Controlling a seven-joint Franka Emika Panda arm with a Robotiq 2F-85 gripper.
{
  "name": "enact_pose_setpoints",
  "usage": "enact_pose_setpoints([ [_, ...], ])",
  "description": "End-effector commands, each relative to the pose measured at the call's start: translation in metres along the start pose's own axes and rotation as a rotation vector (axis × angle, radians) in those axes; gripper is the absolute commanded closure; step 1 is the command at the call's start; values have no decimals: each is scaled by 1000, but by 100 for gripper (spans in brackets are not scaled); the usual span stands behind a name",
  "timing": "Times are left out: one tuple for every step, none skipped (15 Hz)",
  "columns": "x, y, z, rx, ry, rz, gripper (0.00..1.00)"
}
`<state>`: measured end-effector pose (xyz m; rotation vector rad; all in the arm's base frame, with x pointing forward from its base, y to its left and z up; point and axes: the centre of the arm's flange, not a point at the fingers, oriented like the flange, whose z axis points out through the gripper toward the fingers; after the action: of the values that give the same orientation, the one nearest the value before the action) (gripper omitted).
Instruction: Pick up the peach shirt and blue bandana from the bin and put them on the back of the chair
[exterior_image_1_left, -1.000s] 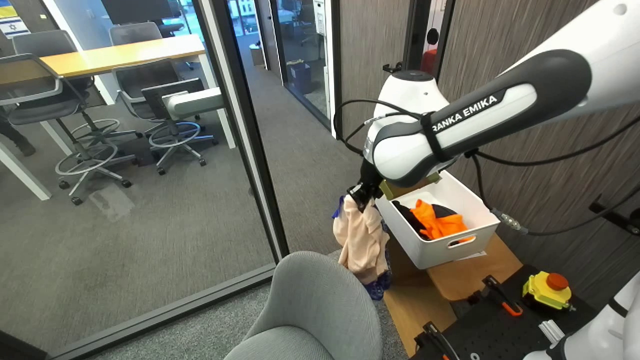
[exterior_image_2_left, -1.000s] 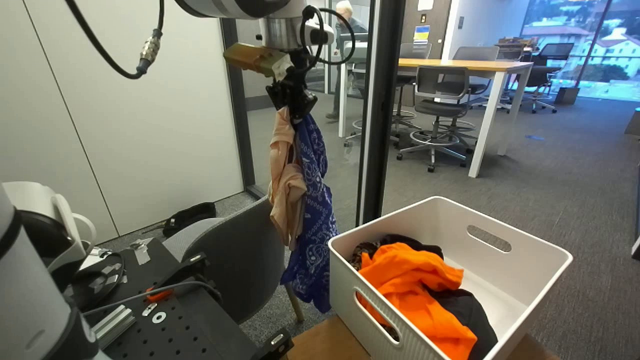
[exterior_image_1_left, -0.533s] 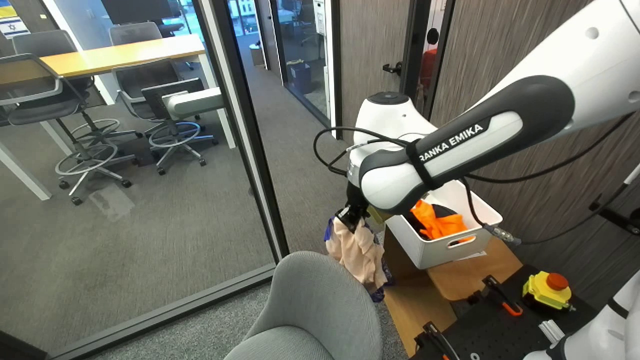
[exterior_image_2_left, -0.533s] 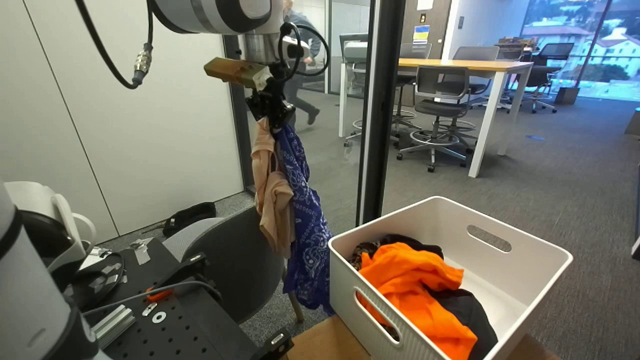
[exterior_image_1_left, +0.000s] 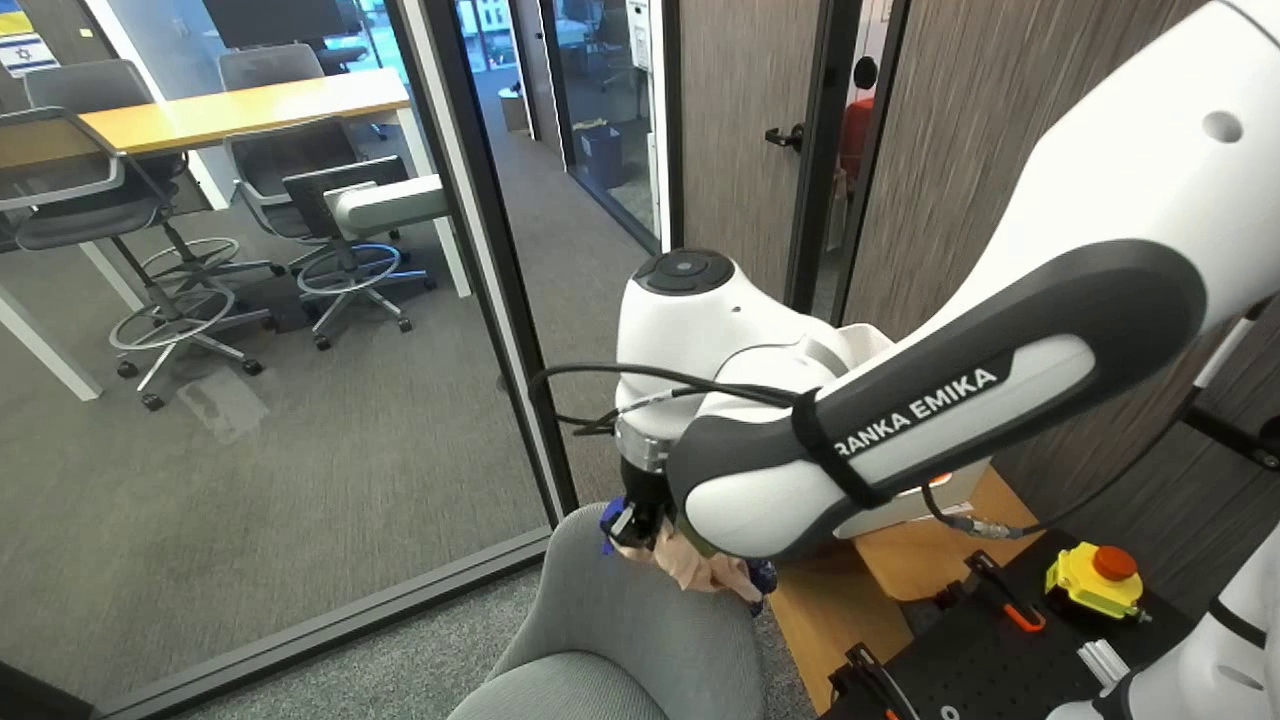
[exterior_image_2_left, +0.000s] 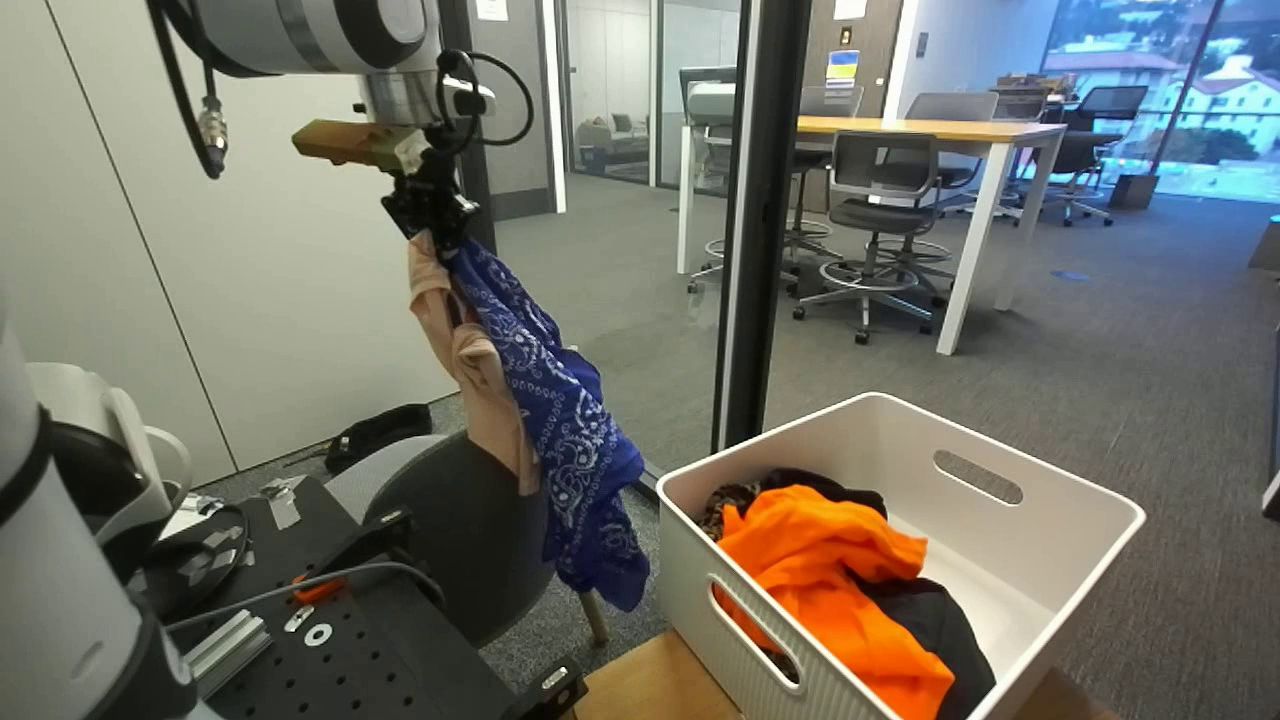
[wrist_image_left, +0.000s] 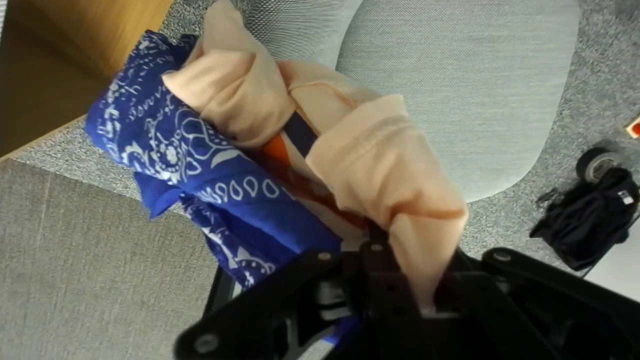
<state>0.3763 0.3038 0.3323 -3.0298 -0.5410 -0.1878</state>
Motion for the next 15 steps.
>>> enact_pose_setpoints([
  [4,-72,5,3,-15,-102,91],
  [0,-89,12,3,-28,-135,91],
  [-5,-103,21,2,-48,-164,91],
  [-10,-114,35,-5,-70,-186,91],
  [-14,-122,49,-16,-92,-202,91],
  [-18,-126,65,-29,-121,-216,91],
  [-21,-125,83,-46,-150,-222,92],
  [-22,-122,96,-56,-178,-223,91],
  [-19,-115,106,-64,-197,-221,91],
  [-18,-110,112,-76,-204,-219,91],
  [-11,-98,113,-89,-200,-210,91],
  [-5,-88,113,-94,-199,-196,91],
  [-2,-80,113,-94,-200,-180,91],
  [3,-74,113,-88,-202,-162,92],
  [5,-69,112,-84,-202,-151,91],
])
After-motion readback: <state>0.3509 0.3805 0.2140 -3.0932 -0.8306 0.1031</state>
